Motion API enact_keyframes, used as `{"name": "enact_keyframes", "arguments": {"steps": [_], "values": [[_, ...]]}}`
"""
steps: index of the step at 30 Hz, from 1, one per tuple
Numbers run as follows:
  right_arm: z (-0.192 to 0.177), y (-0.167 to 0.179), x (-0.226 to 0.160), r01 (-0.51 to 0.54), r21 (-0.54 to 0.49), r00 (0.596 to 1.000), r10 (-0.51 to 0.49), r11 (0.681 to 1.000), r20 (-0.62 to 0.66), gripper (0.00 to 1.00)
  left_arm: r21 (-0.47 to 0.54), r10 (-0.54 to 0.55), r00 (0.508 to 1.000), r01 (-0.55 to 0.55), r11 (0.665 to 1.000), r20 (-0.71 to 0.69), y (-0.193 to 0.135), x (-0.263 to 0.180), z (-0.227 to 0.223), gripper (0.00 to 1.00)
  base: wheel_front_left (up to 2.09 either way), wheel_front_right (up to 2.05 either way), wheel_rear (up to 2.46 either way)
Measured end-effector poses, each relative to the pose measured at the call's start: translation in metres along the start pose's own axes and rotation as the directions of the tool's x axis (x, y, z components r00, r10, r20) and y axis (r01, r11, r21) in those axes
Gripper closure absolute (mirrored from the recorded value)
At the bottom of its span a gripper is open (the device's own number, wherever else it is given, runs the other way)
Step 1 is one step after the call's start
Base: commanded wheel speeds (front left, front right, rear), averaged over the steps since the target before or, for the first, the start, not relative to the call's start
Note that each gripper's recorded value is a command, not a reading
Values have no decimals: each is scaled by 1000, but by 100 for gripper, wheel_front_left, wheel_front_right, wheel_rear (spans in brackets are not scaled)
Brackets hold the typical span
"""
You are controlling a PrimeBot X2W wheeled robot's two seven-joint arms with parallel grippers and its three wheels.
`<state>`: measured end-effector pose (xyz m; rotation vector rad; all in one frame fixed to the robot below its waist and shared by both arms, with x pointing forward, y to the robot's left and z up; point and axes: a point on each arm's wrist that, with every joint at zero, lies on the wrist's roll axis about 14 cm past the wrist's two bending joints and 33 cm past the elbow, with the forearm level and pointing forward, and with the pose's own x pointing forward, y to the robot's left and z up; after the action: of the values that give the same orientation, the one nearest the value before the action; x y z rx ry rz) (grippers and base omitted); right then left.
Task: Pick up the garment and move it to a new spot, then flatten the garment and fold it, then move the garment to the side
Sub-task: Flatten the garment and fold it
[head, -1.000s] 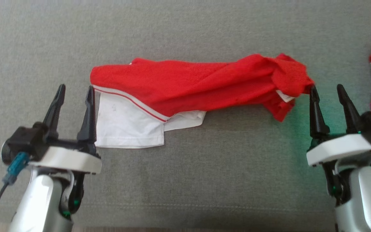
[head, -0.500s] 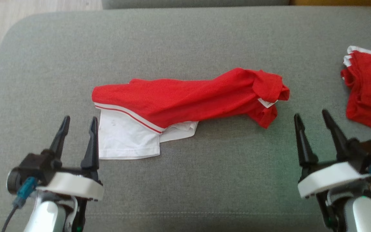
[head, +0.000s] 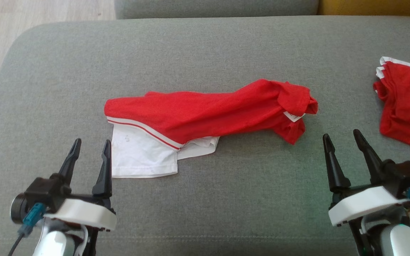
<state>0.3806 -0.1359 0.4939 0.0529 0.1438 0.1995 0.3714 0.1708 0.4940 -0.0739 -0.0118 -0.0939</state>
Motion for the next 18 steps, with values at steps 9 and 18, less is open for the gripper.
{"name": "enact_keyframes", "arguments": {"steps": [9, 18], "values": [[-9, 2, 4, -8, 8, 999, 9, 1000, -39, 0, 1, 2, 1000, -2, 1000, -8, 0, 0, -2, 0, 0, 0, 0], [-33, 21, 43, -79, 13, 989, 80, 997, -122, 0, 2, 10, 1000, -10, 1000, 0, 5, 14, -1, 0, 0, 0, 0]]}}
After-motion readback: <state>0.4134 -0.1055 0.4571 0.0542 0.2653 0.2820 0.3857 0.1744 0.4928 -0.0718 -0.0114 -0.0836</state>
